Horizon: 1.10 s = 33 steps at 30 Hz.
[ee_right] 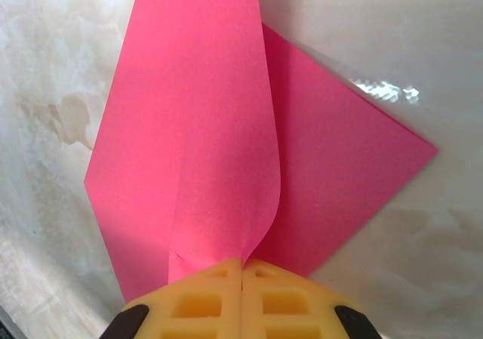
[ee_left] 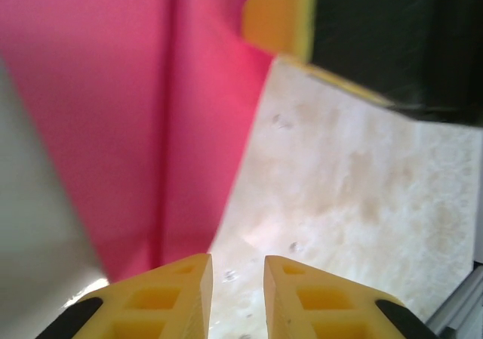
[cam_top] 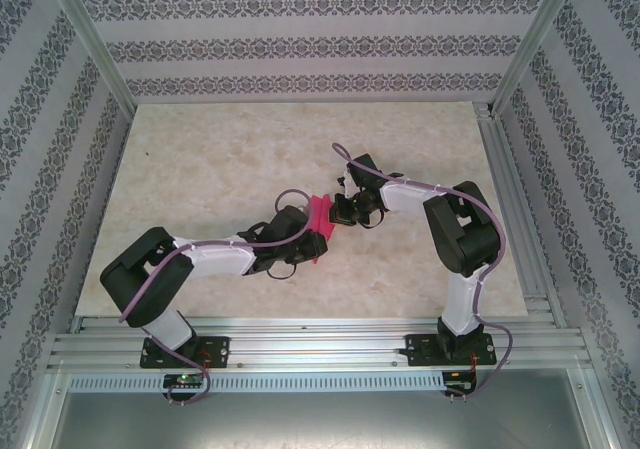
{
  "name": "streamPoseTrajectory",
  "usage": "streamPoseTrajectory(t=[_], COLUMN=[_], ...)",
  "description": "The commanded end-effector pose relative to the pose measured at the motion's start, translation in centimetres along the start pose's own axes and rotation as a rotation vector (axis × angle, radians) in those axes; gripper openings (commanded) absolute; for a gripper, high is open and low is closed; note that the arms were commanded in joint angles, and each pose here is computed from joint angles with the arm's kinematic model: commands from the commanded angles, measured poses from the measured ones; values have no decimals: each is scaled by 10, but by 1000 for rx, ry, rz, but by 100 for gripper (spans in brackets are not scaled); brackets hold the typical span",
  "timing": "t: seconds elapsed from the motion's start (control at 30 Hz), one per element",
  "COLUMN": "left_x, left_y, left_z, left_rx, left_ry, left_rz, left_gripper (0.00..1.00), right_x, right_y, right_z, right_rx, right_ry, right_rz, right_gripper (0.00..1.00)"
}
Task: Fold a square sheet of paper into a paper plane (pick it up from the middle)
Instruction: Fourth fold the wing at the center of the table.
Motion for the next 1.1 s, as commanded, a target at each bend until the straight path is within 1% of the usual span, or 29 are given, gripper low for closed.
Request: streamPoseTrajectory(t=[0.0,0.23,0.33,0.4,0.47,0.6,0.63,0.7,0.77,0.97,1.07], left_x=[2,13,13,8,-6,-20,-19,-17,-12,7,13], left_y=[3,13,12,12,9,0,-4,-6,-9,-6,-8], left_z=[0,-4,-4,-2,0,5,5,5,4,3,1], left_rx=[-24,-40,-43,-49,-38,-7,3,10,15,4,7], left_ry=[9,38,36,1,-67,-96,-85,-70,-42,5,21], left_rz=[-23,-21,-42,-4,-3,-7,-36,-30,-72,-69,-116], left_gripper=[26,26,26,25,27,26,27,27,28,27,28], right_x=[5,4,4,4,3,2,3,3,3,3,4], right_y=[2,4,3,4,4,4,4,4,4,4,4], right_z=[4,5,4,4,4,4,4,4,4,4,4], right_rx=[-33,-35,-36,-35,-37,-35,-34,-34,-35,-36,-35], right_ry=[-10,-14,-10,-8,-10,-11,-12,-12,-12,-10,-8], right_rz=[-8,-8,-9,-8,-12,-11,-12,-12,-13,-12,-11], right_gripper=[0,0,0,0,0,0,0,0,0,0,0])
Point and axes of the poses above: each hand's point on the last joint's axis, 136 mm out from that joint toward the fingers, its own x axis out along the fingers, its own y axis along the line the jaws close on, z = x × y, the point moved 10 cm from there along -x, back along the fingers, and after that the axes turned 8 degrees about -x, right-handed, at the moved point
